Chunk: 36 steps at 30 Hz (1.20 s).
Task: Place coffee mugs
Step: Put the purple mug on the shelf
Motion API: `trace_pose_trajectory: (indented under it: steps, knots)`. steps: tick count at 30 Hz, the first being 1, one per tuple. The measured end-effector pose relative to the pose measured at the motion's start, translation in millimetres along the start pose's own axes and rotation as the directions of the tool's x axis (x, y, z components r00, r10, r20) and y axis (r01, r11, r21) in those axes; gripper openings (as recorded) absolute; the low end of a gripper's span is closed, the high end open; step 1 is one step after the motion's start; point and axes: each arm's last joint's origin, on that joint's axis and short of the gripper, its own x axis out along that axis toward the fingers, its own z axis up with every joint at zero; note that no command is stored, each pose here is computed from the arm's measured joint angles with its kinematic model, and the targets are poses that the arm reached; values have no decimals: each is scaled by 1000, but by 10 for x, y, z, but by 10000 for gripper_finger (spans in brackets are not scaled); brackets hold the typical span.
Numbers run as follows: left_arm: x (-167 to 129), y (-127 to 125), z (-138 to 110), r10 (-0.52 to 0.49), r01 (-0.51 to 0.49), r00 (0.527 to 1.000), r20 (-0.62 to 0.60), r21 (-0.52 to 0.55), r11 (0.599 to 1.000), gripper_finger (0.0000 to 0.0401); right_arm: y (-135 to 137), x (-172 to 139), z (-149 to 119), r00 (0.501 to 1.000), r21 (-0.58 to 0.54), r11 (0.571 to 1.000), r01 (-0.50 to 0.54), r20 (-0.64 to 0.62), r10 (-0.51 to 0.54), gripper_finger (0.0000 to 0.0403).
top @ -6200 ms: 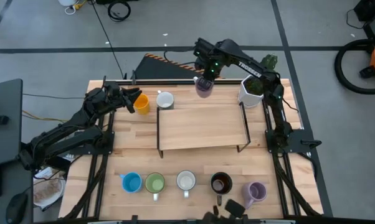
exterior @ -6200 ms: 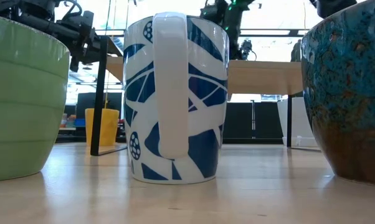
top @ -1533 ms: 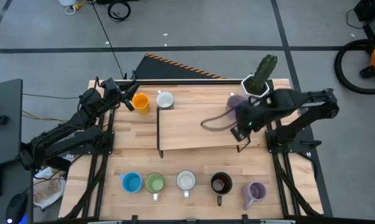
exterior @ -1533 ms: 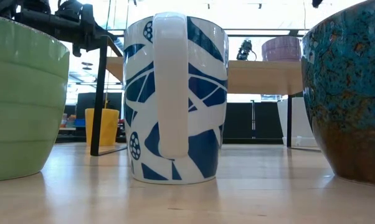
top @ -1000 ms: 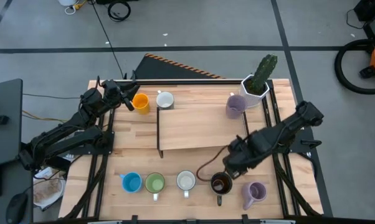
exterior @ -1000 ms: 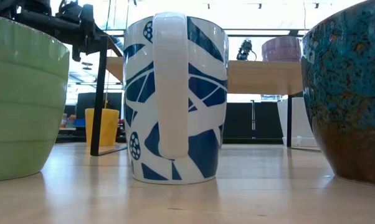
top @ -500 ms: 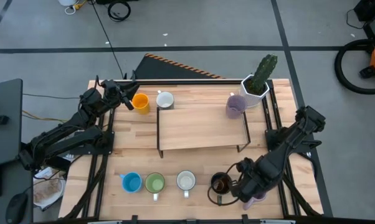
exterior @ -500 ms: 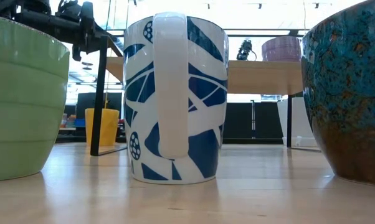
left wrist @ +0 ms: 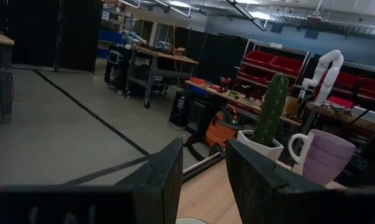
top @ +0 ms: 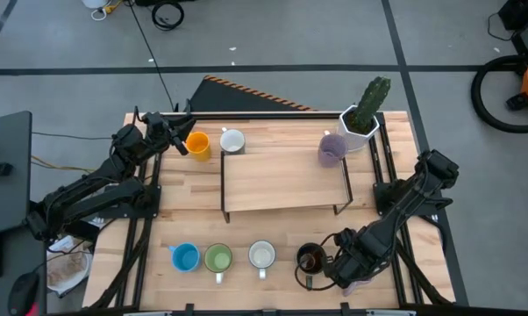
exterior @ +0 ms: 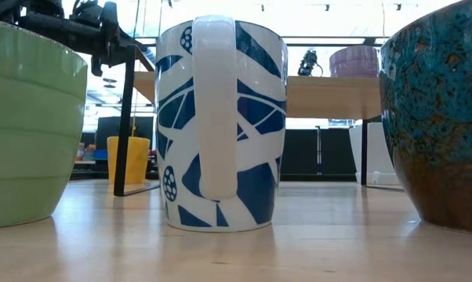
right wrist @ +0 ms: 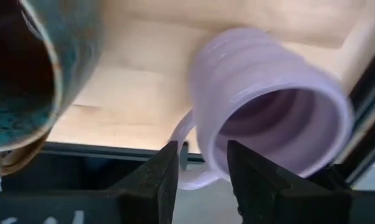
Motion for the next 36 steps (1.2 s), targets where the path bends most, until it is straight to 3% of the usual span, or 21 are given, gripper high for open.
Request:
trace_pose_trajectory:
  steps: [6,17,21,32,36]
  knots:
    - [0,0,0,0,0,1000,0,18,1000,128,-66,134,13,1000,17,1000,17,15,-17,124]
    - [0,0,0,0,0,1000,0,22,1000,128,-62,141,17,1000,-34,999,11,20,-10,26]
    - [0,0,0,0,0,1000,0,22,1000,128,-59,118,26,999,-81,996,33,-4,-33,20]
    - [0,-2,6,-2,1,1000,6,22,1000,128,-56,-438,68,998,-273,962,20,59,-3,20]
    - [0,-2,6,-2,2,1000,7,12,1000,128,-2,-748,62,993,-370,928,-26,101,69,20]
